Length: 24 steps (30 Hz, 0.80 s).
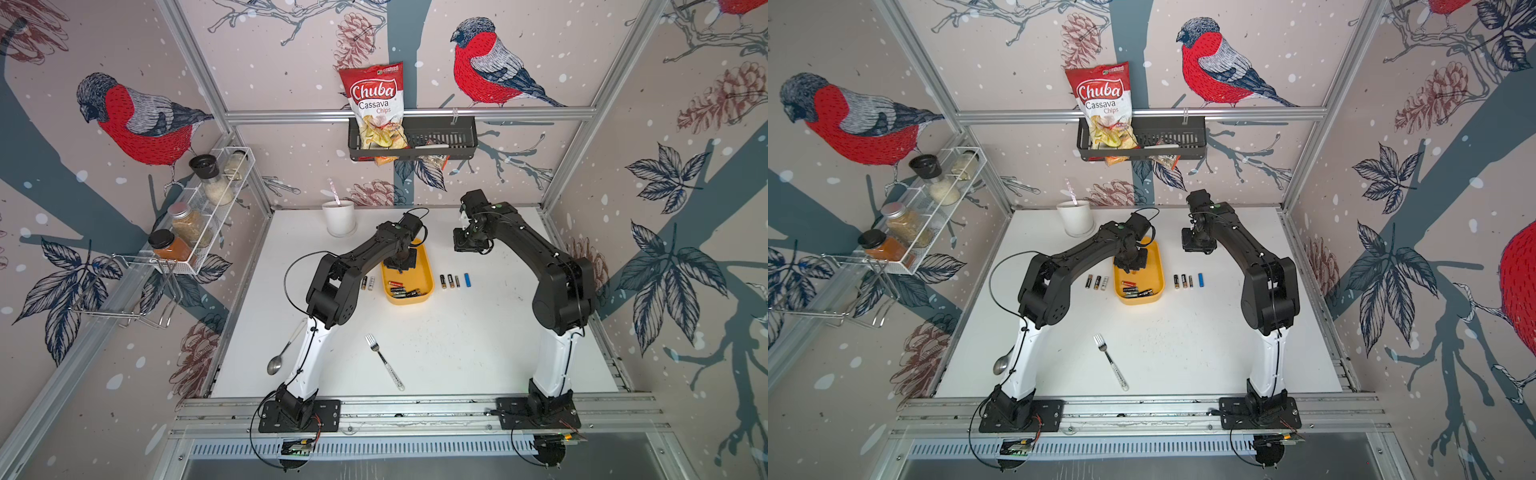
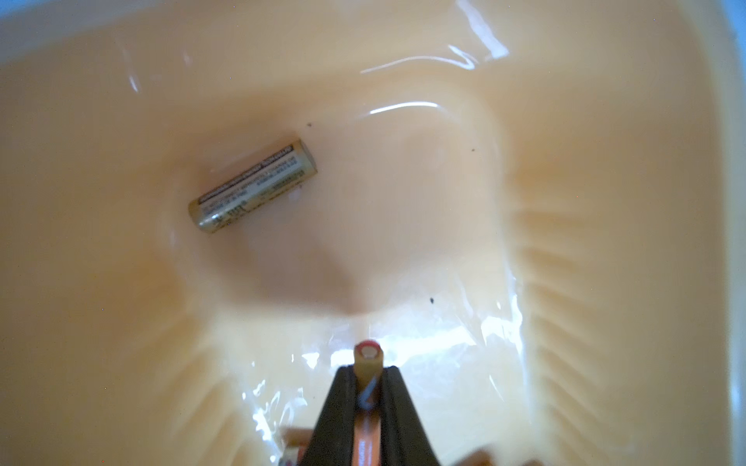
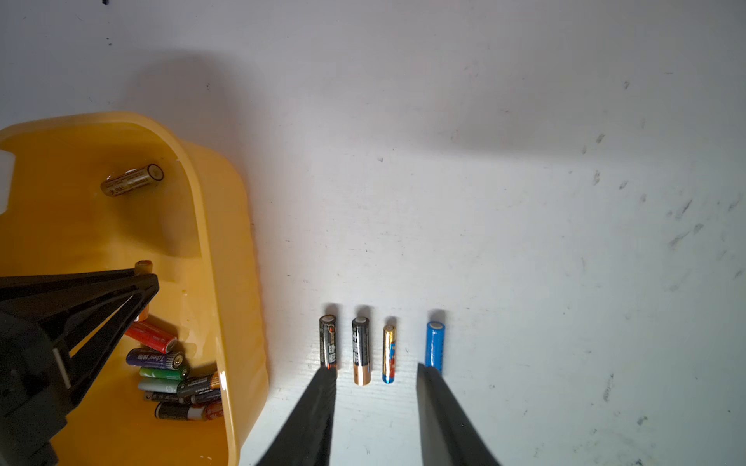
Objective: Take the batteries out of the storage box
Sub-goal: Pick up the battery from the storage box.
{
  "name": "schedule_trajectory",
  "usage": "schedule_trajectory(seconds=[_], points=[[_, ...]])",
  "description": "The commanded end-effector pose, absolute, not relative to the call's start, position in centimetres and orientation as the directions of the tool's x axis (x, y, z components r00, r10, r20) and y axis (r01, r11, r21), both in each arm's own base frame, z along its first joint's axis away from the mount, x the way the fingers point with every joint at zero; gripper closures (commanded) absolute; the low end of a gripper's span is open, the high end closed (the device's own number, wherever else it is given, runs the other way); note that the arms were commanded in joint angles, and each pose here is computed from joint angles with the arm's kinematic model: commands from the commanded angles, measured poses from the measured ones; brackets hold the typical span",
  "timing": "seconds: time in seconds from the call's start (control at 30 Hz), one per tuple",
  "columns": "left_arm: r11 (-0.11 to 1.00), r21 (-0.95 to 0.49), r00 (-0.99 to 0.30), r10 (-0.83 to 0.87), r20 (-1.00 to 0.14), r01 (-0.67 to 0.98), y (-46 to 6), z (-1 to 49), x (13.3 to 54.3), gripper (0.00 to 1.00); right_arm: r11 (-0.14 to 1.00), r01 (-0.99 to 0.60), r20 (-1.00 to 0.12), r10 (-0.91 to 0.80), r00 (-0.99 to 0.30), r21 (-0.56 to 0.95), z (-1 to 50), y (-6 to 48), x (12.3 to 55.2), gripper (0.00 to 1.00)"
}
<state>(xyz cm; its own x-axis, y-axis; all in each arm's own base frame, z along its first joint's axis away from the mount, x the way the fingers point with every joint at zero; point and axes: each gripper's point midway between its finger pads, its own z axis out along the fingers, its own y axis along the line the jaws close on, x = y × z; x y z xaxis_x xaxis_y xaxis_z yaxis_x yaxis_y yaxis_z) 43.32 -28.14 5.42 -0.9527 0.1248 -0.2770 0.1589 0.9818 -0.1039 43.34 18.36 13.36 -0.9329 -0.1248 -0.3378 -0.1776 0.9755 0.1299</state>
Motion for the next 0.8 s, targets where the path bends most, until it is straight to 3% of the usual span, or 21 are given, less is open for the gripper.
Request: schedule_trajectory(seconds=[0.0, 0.37, 0.77], points=[[0.978, -0.147, -0.949, 0.101, -0.298, 0.150, -27.9, 6.8, 43.7, 0.84, 0.972, -0.192, -0.345, -0.136, -0.929, 0.133, 13.5, 18.9, 43.5, 0.60], [0.974, -0.212, -0.933, 0.002, -0.361, 0.084, -23.3, 11.1, 44.3, 0.84, 0.967, -0.220, -0.348, -0.163, -0.923, 0.131, 13.8, 20.8, 44.0, 0.60], [0.986, -0.164, -0.928, -0.074, -0.366, -0.013, -15.5, 11.6, 43.1, 0.84, 0.965, -0.233, -0.340, -0.180, -0.923, 0.124, 13.5, 21.6, 43.8, 0.60]])
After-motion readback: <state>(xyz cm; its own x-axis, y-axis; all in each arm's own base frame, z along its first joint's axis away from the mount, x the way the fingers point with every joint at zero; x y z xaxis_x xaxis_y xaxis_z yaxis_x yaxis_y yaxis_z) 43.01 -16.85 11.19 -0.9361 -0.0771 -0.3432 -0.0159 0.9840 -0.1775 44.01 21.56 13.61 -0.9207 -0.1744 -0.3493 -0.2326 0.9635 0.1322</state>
